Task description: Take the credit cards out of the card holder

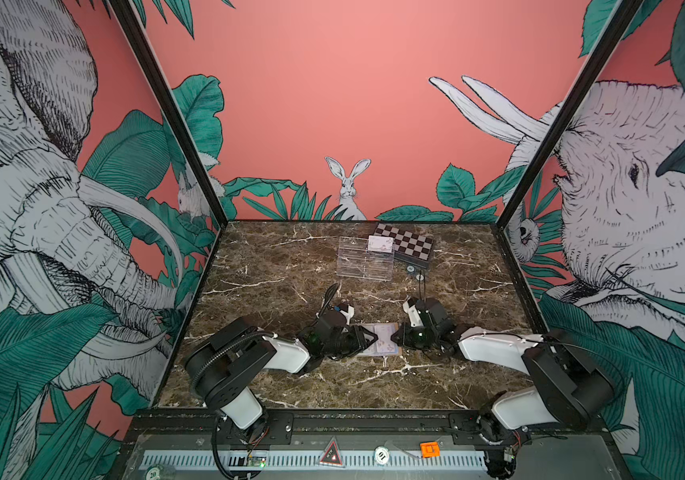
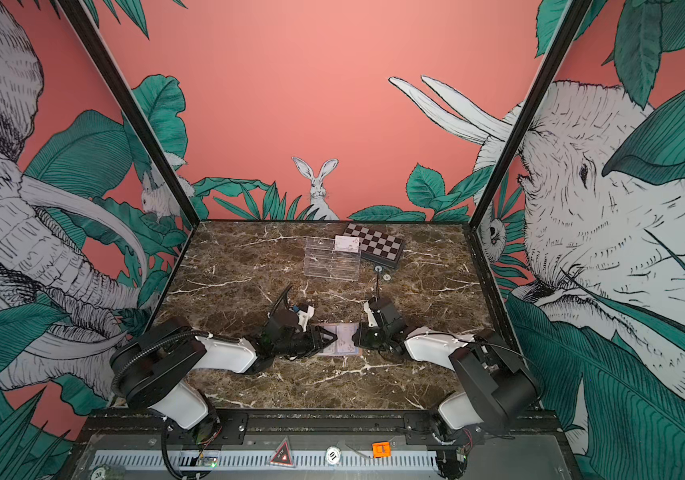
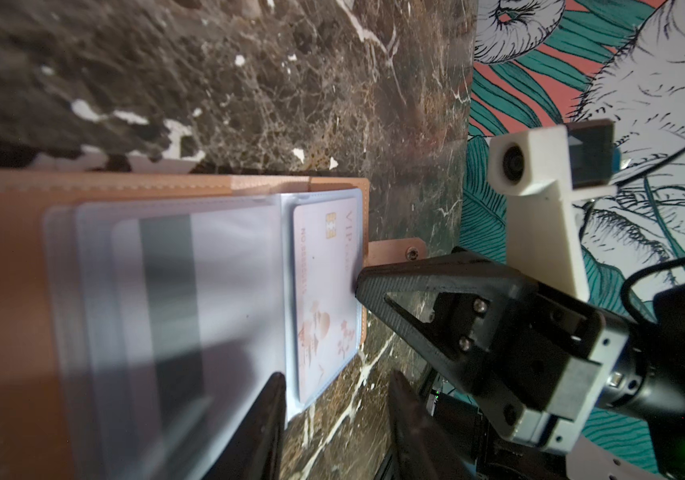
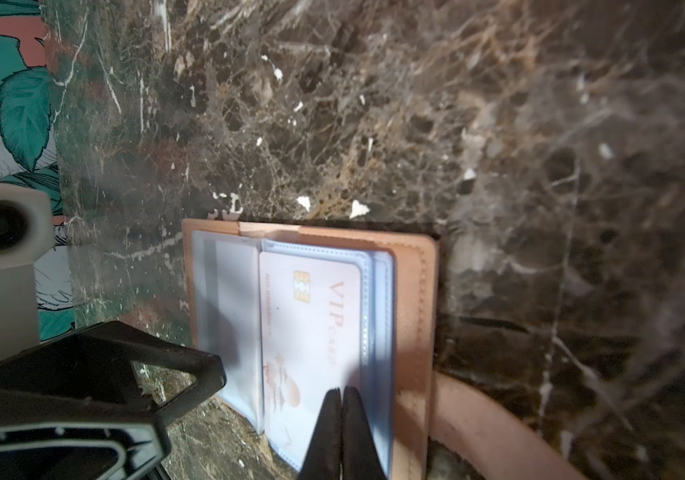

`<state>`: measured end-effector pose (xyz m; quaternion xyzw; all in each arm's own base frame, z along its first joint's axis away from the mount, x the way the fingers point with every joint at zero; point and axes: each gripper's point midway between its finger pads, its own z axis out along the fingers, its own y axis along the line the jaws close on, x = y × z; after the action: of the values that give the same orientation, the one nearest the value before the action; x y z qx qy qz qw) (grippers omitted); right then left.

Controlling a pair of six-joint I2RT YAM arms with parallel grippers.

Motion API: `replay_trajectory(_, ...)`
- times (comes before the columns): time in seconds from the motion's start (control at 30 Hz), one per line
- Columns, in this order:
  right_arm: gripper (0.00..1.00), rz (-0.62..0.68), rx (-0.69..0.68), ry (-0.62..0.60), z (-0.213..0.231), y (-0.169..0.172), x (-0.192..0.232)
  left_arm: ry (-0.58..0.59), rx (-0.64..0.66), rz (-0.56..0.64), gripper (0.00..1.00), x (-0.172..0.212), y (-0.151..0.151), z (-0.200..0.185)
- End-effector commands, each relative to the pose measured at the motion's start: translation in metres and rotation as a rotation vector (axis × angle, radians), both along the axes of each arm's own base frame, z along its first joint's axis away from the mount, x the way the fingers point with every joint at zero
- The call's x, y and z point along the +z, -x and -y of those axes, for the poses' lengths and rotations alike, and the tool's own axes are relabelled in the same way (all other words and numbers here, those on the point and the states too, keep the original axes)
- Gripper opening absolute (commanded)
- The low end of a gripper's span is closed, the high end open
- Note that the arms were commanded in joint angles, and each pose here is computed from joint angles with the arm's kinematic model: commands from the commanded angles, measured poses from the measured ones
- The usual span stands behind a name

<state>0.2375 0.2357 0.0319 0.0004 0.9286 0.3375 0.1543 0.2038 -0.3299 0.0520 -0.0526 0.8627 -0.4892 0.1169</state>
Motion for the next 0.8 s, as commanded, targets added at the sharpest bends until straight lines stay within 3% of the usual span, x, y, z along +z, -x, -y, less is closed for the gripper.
replay_trajectory(0.0,0.03,0.01,-0.005,0.01,0.003,-0.002,-0.005,0.027,0.013,0.005,0.41,0.003,-0.002,0.004)
replay_trajectory(0.77,0.02,-0.05,-0.007,-0.001,0.003,0.011,-0.027,0.018,0.048,-0.032,0.33,-0.025,0.0,-0.002)
